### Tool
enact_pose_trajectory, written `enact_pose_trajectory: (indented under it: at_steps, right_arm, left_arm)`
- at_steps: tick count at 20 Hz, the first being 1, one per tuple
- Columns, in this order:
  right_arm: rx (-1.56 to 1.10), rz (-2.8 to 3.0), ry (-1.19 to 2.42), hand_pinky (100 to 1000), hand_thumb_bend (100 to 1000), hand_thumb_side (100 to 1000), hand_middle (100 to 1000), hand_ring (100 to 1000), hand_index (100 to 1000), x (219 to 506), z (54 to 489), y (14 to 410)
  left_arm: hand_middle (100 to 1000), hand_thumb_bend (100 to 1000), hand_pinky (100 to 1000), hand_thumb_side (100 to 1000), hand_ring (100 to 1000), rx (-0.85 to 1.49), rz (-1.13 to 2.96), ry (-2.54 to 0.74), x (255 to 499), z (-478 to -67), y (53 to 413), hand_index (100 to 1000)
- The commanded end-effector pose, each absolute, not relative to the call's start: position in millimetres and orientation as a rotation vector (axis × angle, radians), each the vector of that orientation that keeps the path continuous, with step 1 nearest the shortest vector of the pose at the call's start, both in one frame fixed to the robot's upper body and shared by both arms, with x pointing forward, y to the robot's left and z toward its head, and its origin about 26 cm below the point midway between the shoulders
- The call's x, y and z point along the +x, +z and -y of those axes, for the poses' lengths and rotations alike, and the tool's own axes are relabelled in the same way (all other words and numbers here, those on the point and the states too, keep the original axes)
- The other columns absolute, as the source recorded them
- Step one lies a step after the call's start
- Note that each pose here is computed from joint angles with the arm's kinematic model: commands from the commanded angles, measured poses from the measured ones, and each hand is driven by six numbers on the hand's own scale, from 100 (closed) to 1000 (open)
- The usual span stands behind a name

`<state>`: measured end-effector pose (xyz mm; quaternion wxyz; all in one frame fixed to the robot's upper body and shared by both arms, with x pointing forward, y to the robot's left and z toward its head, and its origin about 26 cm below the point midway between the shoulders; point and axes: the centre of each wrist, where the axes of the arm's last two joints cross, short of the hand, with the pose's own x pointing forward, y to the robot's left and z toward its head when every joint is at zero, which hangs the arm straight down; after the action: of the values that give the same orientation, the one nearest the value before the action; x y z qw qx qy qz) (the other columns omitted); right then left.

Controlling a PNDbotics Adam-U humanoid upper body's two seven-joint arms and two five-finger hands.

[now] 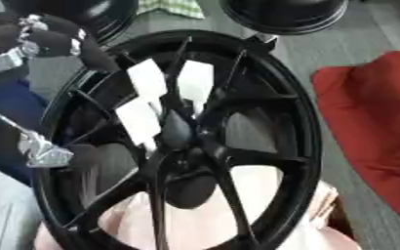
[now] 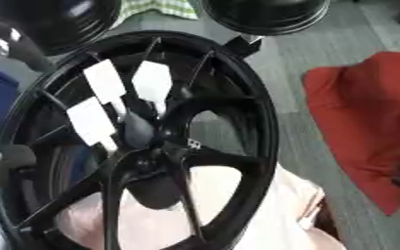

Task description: Pull the pin out of the wheel hub.

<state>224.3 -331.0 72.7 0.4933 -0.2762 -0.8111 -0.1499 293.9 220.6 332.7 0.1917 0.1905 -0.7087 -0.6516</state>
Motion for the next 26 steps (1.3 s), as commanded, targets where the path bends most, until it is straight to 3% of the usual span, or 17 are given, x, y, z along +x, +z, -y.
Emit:
enact_pose_trajectory:
  at_steps: [1,7,26]
  right_arm:
    - [-0.68,1.99,-0.356,591,100,815,768,689,713,222,333,80]
    - [-0.685,1.983,-0.366,591,100,816,769,689,714,222,334,80]
    - [-0.678,1.985,-0.369,591,100,821,770,690,715,224,332,81]
  left_arm:
    - [649,602,780,435,681,0.449,1.784,-1.978,284,-220,370,799]
    - [645,610,777,430,674,0.339,1.606,-2.057,273,-228,403,797]
    - [645,620,773,416,666,0.325,1.615,-2.007,283,-231,404,796]
